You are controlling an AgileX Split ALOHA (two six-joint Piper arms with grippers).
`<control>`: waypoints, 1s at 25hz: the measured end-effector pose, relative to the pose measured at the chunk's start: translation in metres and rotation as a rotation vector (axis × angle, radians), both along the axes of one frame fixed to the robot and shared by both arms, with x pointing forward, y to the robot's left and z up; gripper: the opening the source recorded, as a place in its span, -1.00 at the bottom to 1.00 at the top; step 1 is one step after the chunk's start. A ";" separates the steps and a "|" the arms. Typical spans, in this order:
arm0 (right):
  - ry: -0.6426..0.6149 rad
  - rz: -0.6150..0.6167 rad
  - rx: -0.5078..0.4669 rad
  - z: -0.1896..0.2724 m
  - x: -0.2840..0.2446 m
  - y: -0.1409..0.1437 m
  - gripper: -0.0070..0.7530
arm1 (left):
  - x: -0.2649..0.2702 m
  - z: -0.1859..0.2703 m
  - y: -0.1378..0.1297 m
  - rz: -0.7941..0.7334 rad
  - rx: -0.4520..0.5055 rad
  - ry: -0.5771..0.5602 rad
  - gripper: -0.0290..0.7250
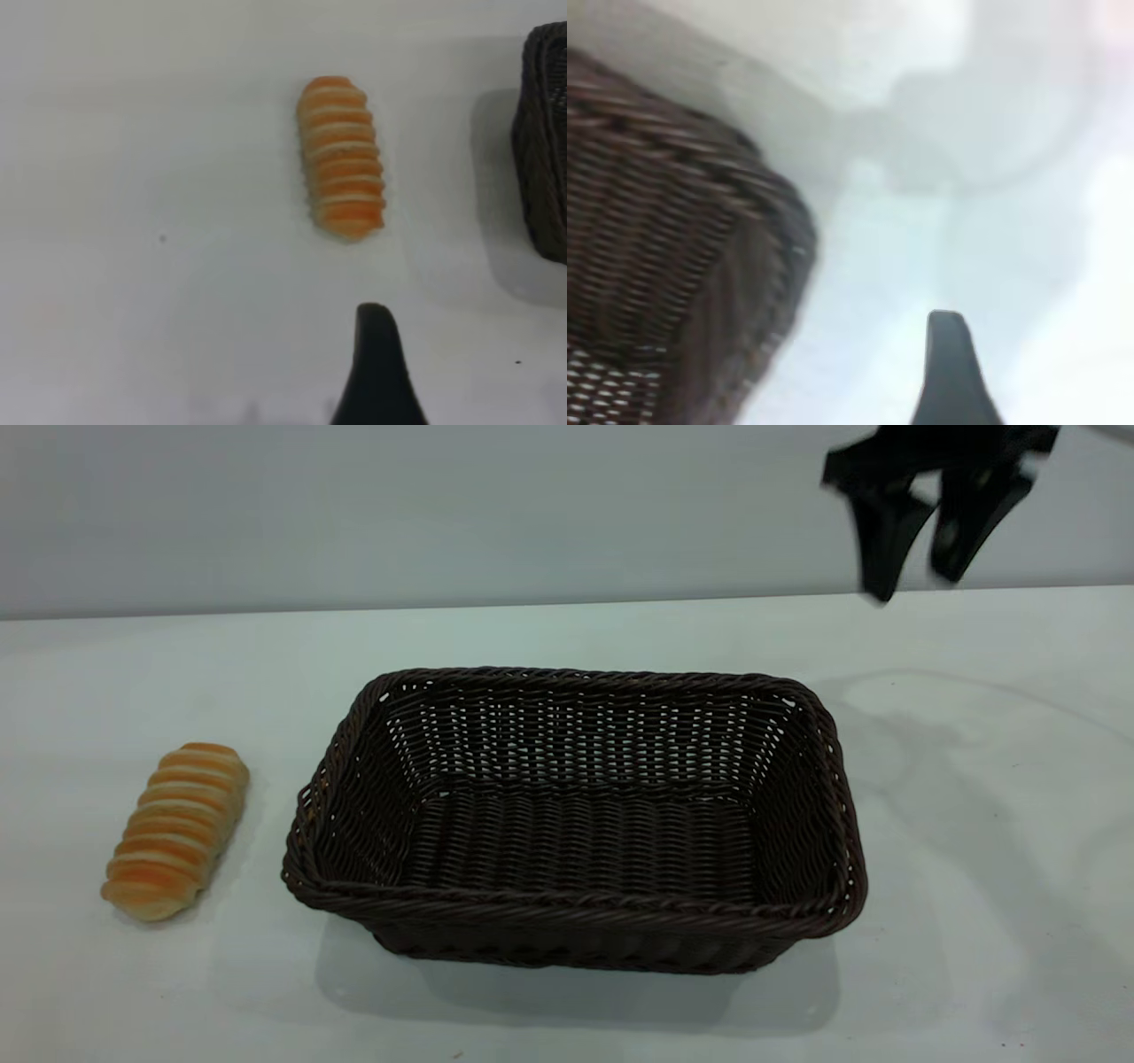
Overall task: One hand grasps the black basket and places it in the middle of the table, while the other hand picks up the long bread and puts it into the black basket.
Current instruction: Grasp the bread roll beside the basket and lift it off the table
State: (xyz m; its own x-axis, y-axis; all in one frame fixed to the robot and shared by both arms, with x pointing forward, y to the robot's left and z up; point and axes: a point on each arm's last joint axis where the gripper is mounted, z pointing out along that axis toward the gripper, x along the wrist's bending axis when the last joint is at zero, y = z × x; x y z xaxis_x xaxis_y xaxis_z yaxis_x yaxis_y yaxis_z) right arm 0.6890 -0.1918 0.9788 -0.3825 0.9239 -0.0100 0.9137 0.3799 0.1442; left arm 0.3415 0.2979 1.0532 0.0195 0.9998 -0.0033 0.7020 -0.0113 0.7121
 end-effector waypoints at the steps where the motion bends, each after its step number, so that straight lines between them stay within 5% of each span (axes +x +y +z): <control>1: -0.026 -0.008 -0.013 0.012 -0.002 -0.002 0.43 | 0.000 0.000 0.000 0.002 -0.002 0.000 0.58; 11: -0.251 -0.072 0.022 0.133 -0.070 -0.021 0.43 | 0.011 -0.008 -0.003 0.016 -0.041 0.073 0.58; 25: -0.219 -0.125 0.047 0.146 -0.223 -0.055 0.43 | 0.088 -0.028 -0.009 0.010 -0.049 0.360 0.58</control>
State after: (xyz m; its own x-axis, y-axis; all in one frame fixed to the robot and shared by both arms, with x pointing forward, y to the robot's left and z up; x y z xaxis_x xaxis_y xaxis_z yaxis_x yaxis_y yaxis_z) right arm 0.4664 -0.2473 1.1247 -0.2589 0.9652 -0.0359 0.8983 0.2543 0.3582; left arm 0.4298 0.2884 1.0253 -0.0010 0.9984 -0.0563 0.9076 0.0246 0.4192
